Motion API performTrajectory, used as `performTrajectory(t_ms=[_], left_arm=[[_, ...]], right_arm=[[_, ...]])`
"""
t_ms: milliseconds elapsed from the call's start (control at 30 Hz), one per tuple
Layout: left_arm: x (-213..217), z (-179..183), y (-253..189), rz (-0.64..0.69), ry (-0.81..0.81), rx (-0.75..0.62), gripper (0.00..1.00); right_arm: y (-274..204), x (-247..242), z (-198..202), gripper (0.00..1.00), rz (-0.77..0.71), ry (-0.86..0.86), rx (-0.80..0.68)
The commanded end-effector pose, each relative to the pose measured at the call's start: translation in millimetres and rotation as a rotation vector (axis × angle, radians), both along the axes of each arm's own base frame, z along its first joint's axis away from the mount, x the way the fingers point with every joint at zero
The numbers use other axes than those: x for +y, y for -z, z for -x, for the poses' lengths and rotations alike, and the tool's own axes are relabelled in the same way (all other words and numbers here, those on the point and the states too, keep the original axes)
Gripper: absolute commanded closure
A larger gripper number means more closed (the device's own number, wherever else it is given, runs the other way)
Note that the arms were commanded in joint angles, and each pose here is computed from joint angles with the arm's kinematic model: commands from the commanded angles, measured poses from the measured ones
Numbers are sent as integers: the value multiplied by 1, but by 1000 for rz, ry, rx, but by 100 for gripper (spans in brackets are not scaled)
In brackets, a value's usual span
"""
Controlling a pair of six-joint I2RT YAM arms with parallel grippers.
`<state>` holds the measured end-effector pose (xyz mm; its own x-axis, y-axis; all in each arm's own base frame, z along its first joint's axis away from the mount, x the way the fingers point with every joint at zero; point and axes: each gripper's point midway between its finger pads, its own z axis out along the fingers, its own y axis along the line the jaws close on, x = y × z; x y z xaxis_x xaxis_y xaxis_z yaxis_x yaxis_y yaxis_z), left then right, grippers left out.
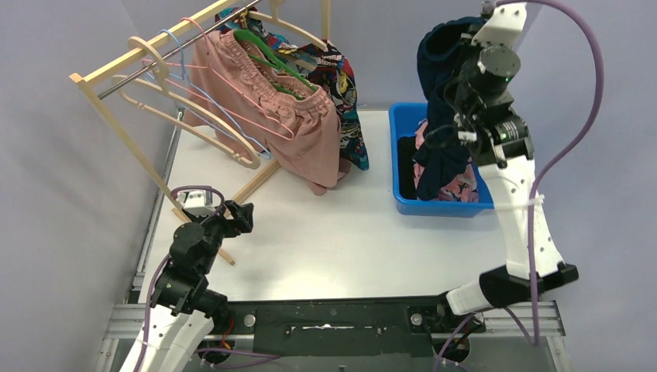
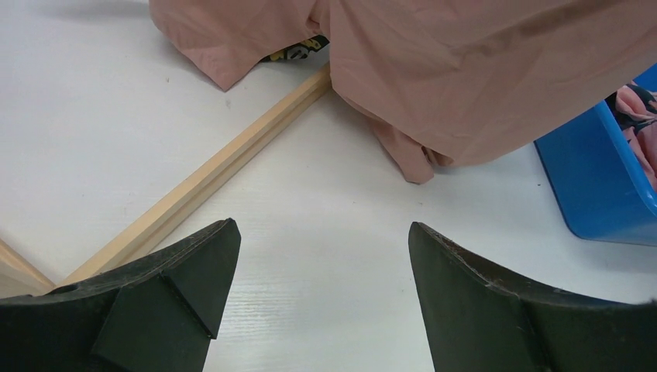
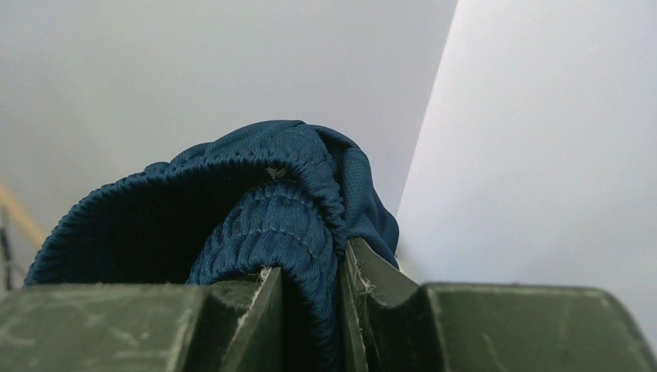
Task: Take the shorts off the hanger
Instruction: Place the shorts in the basket.
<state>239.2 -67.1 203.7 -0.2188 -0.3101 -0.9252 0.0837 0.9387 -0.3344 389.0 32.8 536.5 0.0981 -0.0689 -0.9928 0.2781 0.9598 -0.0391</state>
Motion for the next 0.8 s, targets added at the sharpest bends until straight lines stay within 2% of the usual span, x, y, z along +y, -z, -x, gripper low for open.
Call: performTrajectory(t_ms=[0,67,133,233,267,300,367,433,500,567,767], left_arm=[[5,-1,-30,21,-26,-92,20],[6,-1,-30,23,-28,-96,20],[5,-2,-30,22,-27,-96,20],[5,-2,-31,20,-25,-95,20],[5,-2,-30,20,-26,-94,20],[5,-2,-30,18,-24,-93,20],[4,-2,-30,20,-18,-93,20],[2,-2,-30,22,-6,-94,20],[-1,-2,-30,23,7,-96,20],[-2,-2,-29,20,12,-94,20],[1,-3,-30,14,-4,-90,20]], right_arm=[[-44,-31,-17,100,2,46,-93],[-32,-43,-29,100,-30,52,-64],[10,-41,-42,100,-74,15,20],[120,-27,-48,98,-153,-41,208],[188,-28,-44,97,-193,-17,315],[233,-33,-37,93,-240,15,370],[304,-38,-23,89,-345,57,450],[356,-46,-15,88,-373,104,554],[376,-56,-12,88,-357,164,636],[370,-67,-15,88,-321,209,670],[315,-107,-25,82,-267,304,570]])
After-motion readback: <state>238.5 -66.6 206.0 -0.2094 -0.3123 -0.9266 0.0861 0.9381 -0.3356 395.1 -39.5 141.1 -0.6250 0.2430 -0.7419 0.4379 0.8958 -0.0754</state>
